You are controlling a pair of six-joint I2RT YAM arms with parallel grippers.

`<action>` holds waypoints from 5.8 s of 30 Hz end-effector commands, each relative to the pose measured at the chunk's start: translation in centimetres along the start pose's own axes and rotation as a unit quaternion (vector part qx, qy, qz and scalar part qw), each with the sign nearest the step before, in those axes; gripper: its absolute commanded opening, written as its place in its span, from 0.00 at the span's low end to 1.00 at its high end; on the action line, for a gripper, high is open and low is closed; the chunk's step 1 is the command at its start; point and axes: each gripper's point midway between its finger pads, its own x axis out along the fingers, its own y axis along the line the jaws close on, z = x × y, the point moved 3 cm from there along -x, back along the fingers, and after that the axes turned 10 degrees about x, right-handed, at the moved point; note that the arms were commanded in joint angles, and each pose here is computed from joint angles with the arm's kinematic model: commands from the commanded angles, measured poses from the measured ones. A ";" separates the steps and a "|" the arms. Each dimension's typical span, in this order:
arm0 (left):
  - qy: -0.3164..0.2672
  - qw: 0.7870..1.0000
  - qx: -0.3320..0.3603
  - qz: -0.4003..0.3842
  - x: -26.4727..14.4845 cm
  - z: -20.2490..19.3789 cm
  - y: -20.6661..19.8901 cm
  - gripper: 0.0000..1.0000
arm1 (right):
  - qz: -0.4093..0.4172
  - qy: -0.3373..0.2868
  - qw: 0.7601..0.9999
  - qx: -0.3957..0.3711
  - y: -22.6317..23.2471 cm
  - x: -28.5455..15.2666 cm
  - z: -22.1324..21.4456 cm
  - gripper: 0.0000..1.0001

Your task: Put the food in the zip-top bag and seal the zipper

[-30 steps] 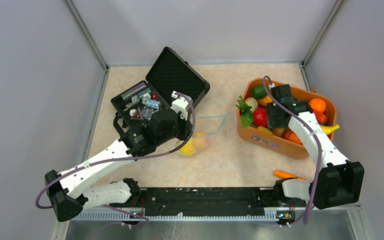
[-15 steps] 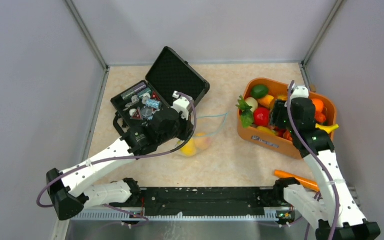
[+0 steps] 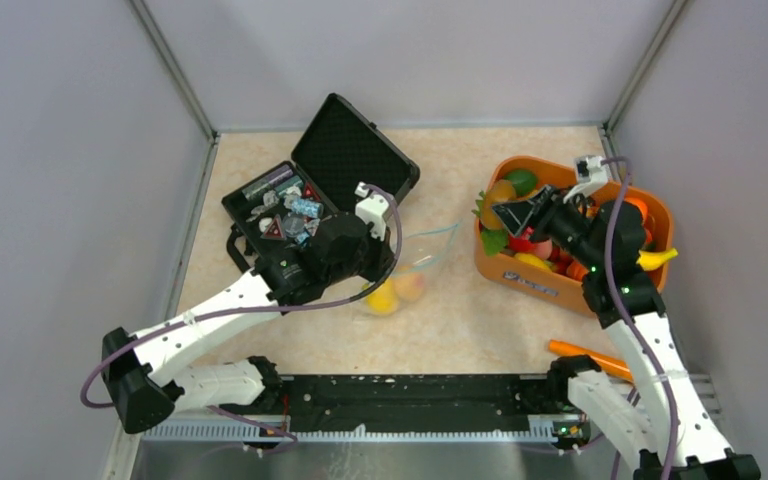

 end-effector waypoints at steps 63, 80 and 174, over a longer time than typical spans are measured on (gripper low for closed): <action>0.008 1.000 -0.001 -0.029 -1.0 4.4 -1.3 0.00 | -0.186 -0.067 0.973 -0.123 0.7 -1.2 0.6 0.69; 0.063 0.997 -0.025 0.027 0.2 1.9 0.0 0.00 | -0.306 0.036 0.950 -0.049 -8.2 -1.8 0.2 0.80; -0.045 0.996 -0.055 -0.048 -0.4 4.2 -1.0 0.00 | 0.056 0.001 0.998 -0.016 2.9 3.3 3.1 0.40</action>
